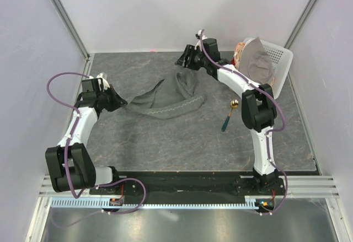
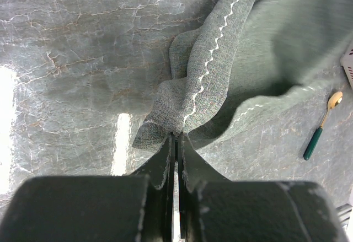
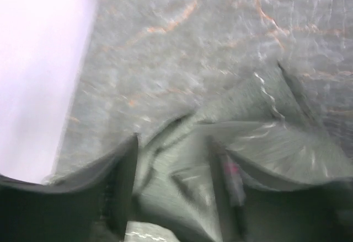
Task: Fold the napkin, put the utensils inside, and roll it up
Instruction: Flatten the napkin out
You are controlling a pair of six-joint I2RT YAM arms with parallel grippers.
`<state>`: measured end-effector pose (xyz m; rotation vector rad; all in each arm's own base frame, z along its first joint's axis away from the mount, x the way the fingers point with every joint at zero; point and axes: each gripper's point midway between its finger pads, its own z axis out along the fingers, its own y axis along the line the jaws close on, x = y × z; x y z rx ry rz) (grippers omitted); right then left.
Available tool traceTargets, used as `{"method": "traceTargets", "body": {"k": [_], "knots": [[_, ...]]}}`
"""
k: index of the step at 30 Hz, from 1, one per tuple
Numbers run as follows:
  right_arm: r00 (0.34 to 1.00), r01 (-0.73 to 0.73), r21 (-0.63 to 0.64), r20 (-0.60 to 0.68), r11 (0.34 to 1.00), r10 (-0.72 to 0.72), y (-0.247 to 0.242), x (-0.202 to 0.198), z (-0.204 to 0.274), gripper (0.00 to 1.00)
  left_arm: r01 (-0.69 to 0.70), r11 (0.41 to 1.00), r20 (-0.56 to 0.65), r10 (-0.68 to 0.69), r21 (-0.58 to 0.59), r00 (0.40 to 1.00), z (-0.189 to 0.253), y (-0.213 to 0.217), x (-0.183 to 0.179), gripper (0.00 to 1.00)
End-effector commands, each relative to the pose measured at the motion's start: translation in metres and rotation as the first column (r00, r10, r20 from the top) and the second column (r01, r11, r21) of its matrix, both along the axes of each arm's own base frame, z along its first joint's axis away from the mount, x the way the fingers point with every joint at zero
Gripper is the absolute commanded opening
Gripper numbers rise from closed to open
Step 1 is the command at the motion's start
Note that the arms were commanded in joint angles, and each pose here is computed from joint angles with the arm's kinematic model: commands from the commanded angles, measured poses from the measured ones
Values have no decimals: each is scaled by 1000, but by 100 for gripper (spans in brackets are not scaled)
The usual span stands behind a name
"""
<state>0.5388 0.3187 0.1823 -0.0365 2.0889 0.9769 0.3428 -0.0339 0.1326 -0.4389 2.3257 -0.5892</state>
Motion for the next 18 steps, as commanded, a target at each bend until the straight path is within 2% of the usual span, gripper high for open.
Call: {"method": "traceTargets", "body": {"k": [1,2,3,4,5,6,7,8,12,18], "knots": [[1000,-9,-86,-21,996,7,-6,-8,-13,68,-12,1000,47,13,-10,999,11,2,7,2],[1000,13,-94,30,996,-10,-15,-14,13,77,-10,1000,48,11,-12,999,11,1,7,2],[997,66,-135,58,989,-58,-28,-15,17,80,-7,1000,46,8,-15,999,11,0,7,2],[997,72,-188,50,980,-64,-39,-25,2,82,-5,1000,48,6,-18,999,12,0,8,2],[992,99,-192,100,976,-81,-49,-34,28,85,-1,1000,45,2,-25,999,11,-1,8,2],[991,121,-233,81,965,-105,-62,-44,13,86,1,1000,45,0,-27,999,11,-2,8,2],[986,140,-241,118,960,-114,-72,-52,29,86,2,1000,47,0,-29,999,12,-2,8,2],[987,146,-262,107,954,-122,-78,-59,24,87,1,999,45,0,-32,999,12,-2,8,2],[990,142,-349,26,926,-142,-102,-86,-19,87,3,1000,52,-1,-30,999,13,-2,8,2],[993,84,-423,-41,902,-112,-110,-100,-62,86,9,999,53,-7,-35,999,13,-3,7,2]]}}
